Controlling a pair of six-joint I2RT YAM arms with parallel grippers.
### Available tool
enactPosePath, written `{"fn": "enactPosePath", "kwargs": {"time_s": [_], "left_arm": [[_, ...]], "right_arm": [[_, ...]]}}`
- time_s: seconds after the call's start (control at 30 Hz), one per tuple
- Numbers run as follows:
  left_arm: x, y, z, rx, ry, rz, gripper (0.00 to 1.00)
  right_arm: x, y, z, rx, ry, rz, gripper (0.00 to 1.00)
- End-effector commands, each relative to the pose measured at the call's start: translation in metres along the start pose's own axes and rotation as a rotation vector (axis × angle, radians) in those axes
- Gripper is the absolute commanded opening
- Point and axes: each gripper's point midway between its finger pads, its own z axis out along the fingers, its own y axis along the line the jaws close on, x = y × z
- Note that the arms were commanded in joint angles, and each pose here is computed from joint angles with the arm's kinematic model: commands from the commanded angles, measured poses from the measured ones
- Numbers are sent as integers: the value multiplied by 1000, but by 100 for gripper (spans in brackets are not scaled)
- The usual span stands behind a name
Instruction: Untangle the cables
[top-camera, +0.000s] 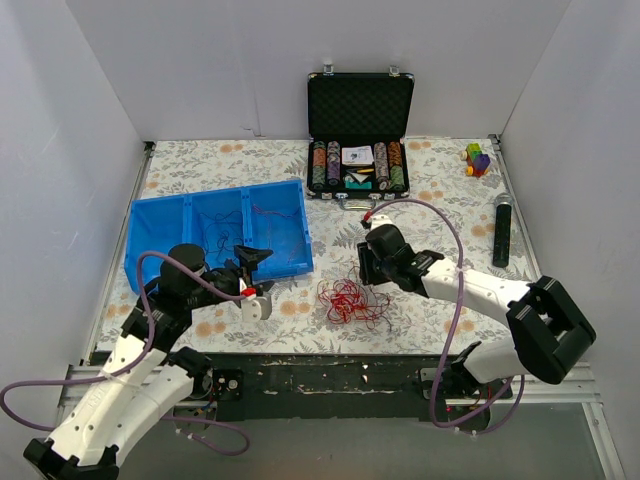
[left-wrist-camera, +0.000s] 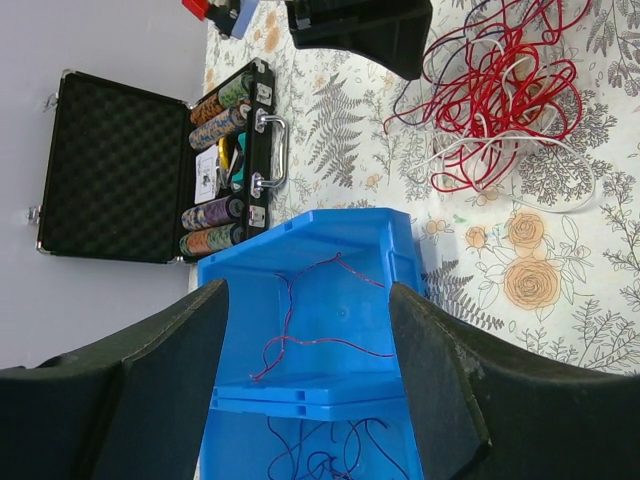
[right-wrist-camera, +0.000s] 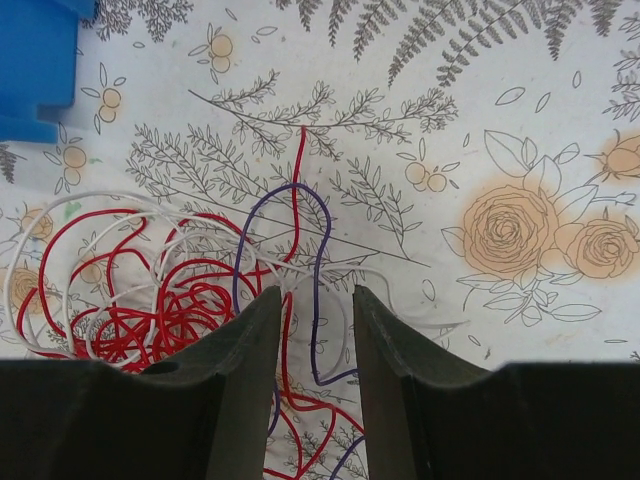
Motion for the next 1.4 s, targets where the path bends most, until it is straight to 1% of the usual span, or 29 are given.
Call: {"fn": "enactPosePath", "kwargs": {"time_s": [0.0,0.13,0.4,0.47,0.57,0.6,0.67,0.73,0.9,0.97,1.03,1.1,1.2,1.3,1.37], "left_arm": [[-4,4,-4,-22,0,-3,64],[-5,4,-6,-26,1,-4,64],[-5,12,-9,-54,20,-5,65],[-5,14,-10,-60,24,-5,65],[-4,17,-11,-80,35,-27,65],[-2,18,-11,-88,44,-48,65],[3,22,-11,-118,64,-104,65],[12,29,-10,-171,101,-193,65],[44,45,-5,-325,216,-487,65],[60,51,-4,-402,282,-626,61],[82,55,-3,-469,370,-728,55],[95,64,-6,-534,405,-792,50],[115,82,-16,-658,455,-848,49],[134,96,-30,-769,509,-877,48],[151,105,-48,-870,551,-892,47]], "right_arm": [[-8,10,4,-67,-34,-24,43],[-7,9,10,-71,-22,-25,42],[11,1,32,-42,63,-38,34],[12,1,34,-44,67,-38,30],[5,4,30,-55,46,-36,17],[0,6,27,-68,29,-31,14],[-15,12,15,-100,-31,-32,12],[-29,15,3,-115,-81,-37,12],[-53,24,-28,-177,-194,-49,11],[-51,26,-40,-215,-231,-51,10],[-49,24,-55,-235,-270,-42,7],[-51,25,-68,-262,-327,-36,7],[-45,22,-84,-283,-367,-28,7],[-47,23,-98,-310,-411,-30,7],[-46,24,-107,-325,-422,-39,8]]}}
